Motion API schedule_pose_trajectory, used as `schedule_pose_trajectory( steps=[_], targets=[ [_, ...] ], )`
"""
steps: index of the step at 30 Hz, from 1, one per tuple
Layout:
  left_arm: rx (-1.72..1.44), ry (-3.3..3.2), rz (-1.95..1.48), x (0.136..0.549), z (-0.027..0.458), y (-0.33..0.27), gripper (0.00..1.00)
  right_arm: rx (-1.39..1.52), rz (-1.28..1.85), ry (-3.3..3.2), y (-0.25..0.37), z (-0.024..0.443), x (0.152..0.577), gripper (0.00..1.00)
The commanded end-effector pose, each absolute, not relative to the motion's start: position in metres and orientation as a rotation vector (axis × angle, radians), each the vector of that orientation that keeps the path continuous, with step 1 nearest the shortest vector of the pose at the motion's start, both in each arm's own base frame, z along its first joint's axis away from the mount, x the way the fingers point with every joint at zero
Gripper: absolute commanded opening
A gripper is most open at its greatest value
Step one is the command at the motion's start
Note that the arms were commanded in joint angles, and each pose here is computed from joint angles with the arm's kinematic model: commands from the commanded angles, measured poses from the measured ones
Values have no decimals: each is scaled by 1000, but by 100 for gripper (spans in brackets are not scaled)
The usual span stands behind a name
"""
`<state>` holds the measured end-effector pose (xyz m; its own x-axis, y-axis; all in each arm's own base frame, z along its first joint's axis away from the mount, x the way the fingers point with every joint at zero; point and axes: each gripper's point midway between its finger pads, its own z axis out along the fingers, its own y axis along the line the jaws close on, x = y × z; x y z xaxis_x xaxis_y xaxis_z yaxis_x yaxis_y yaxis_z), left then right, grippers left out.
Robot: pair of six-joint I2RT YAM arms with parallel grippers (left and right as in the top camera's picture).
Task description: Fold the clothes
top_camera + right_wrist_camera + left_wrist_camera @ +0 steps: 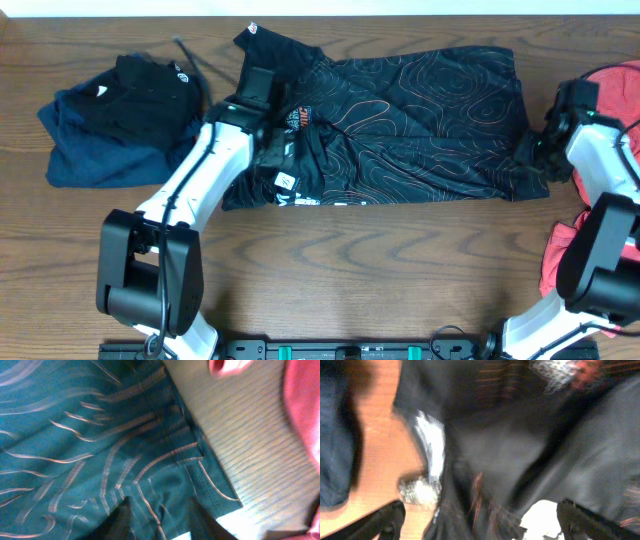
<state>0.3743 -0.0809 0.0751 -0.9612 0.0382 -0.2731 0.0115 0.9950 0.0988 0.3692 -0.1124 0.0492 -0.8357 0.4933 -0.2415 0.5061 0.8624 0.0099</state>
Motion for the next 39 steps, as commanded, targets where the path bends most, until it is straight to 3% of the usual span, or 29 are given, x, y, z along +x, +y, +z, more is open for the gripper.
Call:
schedule_pose_trajectory(
  steps=[1,3,5,9,12,18,32,34,37,39],
  targets=[
    [-217,2955,110,352,75,-65,98,778,-78,2704,-123,88,375,49],
    [-256,3032,80,336,72,-62,98,813,-93,2717,-130,89,366,55],
    [-282,3086,61,324,70,-59,98,862,-97,2751,-136,84,353,69],
    [-323,3099,40,320,58,-53,98,936,-100,2784,-146,67,333,74],
    [-330,3114,-83,317,44,-64,98,962,-101,2795,-147,52,323,72],
    [-356,3095,-147,316,29,-70,98,959,-50,2802,-138,28,316,57],
    [-376,3048,-165,321,15,-71,98,951,-54,2776,-133,-5,304,57],
    [-376,3048,-164,321,15,-71,98,952,-53,2779,-132,-8,302,53],
    [-377,3049,-143,320,14,-69,98,952,-53,2779,-132,-8,302,34],
    [-380,3052,-95,317,11,-63,82,952,-53,2779,-132,-8,302,5]
  ],
)
